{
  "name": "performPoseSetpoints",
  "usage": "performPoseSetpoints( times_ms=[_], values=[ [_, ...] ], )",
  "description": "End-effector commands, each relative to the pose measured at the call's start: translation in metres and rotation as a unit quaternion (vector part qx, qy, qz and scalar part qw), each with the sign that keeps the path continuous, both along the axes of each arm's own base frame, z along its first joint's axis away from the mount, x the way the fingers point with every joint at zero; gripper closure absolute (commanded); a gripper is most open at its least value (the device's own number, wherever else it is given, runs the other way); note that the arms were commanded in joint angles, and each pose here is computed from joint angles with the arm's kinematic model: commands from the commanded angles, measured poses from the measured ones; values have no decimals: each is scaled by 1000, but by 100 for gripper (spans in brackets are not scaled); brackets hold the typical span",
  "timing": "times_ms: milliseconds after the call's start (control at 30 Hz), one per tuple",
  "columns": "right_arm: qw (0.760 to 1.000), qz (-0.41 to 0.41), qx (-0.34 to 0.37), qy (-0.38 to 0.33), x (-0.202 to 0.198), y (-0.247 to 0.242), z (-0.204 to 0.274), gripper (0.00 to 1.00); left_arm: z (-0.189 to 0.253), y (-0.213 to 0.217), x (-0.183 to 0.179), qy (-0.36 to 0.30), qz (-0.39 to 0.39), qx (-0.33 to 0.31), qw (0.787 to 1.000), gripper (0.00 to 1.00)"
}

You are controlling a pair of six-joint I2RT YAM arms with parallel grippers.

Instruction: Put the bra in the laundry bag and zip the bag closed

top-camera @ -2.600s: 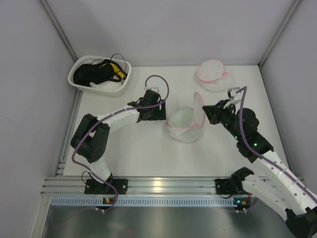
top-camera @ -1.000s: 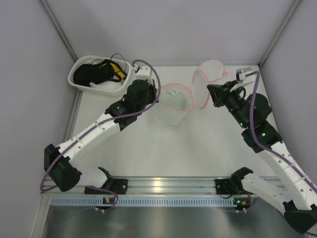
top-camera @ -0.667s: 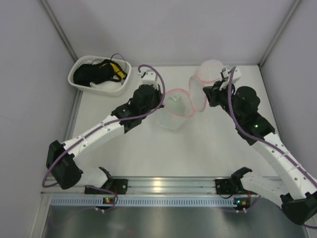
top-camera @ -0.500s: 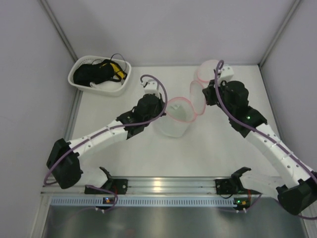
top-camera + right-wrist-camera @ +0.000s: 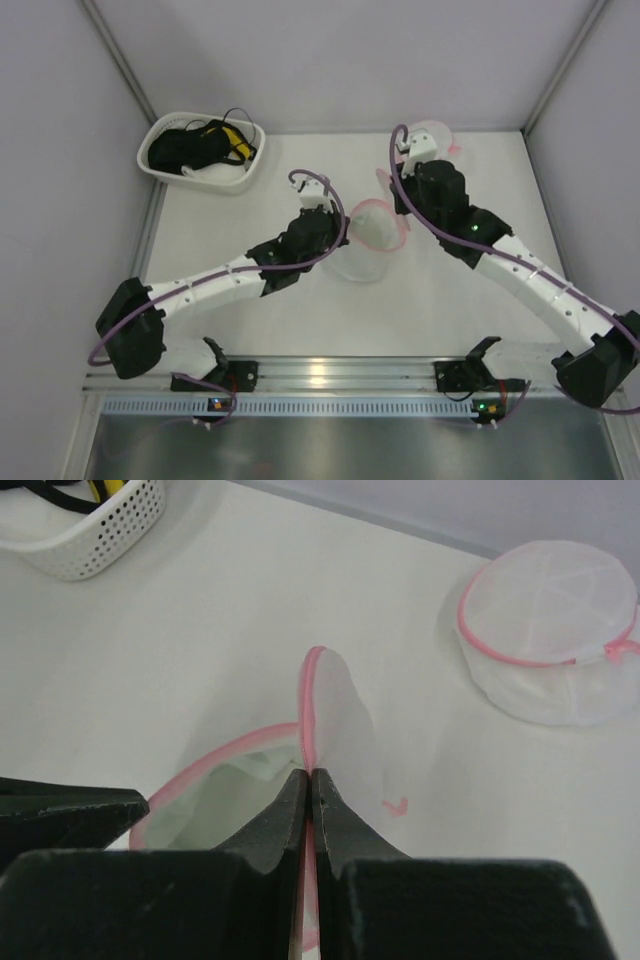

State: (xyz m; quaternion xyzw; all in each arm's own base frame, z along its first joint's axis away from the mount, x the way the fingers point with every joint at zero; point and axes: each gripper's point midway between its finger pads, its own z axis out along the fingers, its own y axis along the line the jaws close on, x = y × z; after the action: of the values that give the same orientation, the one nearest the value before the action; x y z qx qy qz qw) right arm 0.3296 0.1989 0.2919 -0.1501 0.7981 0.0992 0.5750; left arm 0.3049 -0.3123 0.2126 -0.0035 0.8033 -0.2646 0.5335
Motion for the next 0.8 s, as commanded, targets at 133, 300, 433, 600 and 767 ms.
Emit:
performPoseSetpoints(
  times_ms=[133, 300, 433, 600, 767],
  values=[
    [998, 55, 23, 31, -13, 40, -18, 100, 3, 15, 5, -22, 59, -45, 997, 100],
    [985, 123, 64, 103, -38, 71, -49, 100, -21, 25, -3, -3, 65, -37, 997, 100],
    [973, 155, 90, 144, -54, 87, -65, 100, -26, 32, -8, 3, 71, -47, 996, 100],
    [964, 175, 109, 167, -60, 101, -62, 61, -22, 43, -10, -6, 83, -48, 995, 100],
    [975, 121, 111, 150, -50, 80, -32, 9, -26, 47, -11, -7, 87, -37, 996, 100]
  ],
)
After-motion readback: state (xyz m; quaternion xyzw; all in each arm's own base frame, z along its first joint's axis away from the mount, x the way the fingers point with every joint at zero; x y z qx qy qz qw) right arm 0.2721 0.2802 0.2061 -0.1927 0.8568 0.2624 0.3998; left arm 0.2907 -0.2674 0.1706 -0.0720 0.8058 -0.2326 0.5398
